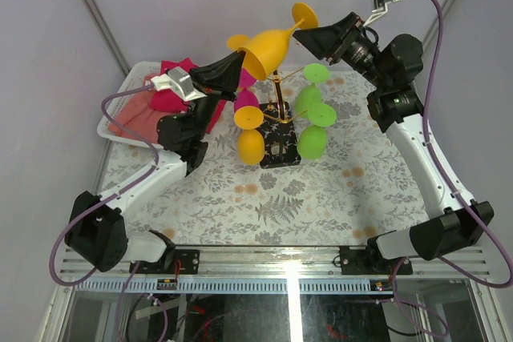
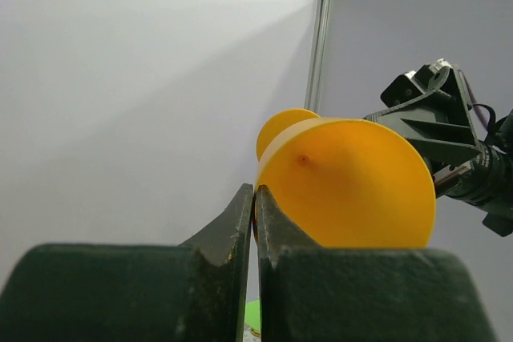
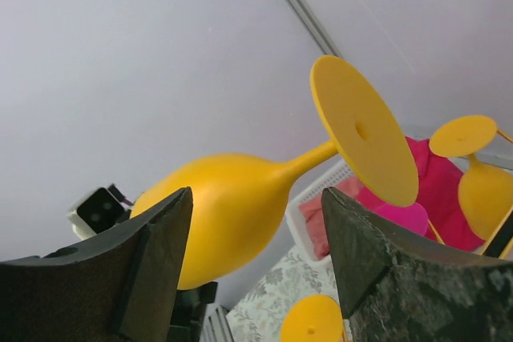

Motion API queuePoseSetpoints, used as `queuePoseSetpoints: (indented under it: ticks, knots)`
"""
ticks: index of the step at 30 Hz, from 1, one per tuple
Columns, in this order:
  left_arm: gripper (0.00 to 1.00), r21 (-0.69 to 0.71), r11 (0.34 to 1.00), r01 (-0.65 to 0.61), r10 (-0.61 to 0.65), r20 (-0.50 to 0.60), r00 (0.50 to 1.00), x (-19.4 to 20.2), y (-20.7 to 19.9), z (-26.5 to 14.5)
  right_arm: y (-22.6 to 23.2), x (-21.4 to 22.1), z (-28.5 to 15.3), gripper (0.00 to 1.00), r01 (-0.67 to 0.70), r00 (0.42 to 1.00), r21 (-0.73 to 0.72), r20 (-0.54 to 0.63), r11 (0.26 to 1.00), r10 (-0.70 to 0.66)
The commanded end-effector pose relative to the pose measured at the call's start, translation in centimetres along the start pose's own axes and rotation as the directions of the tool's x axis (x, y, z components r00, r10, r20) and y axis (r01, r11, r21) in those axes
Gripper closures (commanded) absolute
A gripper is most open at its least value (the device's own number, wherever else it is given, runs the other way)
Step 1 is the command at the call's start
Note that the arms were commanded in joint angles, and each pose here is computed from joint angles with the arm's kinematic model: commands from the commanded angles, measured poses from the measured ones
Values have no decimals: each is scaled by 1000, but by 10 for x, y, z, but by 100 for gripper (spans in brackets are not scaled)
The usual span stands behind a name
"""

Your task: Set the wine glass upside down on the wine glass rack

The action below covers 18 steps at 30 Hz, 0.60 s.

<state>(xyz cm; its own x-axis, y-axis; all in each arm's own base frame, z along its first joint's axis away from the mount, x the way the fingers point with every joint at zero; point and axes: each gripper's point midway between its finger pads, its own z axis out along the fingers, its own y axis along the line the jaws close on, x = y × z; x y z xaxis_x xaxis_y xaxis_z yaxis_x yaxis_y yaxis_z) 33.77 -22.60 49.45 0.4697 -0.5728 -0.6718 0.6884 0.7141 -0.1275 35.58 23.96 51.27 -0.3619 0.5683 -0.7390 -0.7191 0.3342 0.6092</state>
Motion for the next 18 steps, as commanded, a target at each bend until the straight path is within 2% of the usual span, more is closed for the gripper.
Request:
queuePoseSetpoints:
  ticks: [1, 7, 18]
  knots:
    - [100, 5, 999, 53, -53, 168, 984, -32, -1, -1, 24, -17, -1, 28, -34, 996, -97, 73, 995, 41]
    - [100, 1, 998, 65, -64, 191, 980, -34, -1, -1, 14, -11, 7, 34, -89, 993, -100, 70, 991, 96]
    - [100, 17, 999, 43, -46, 180, 983, -29, -5, 0, 26, -5, 34, 37, -66, 993, -173, 89, 983, 83]
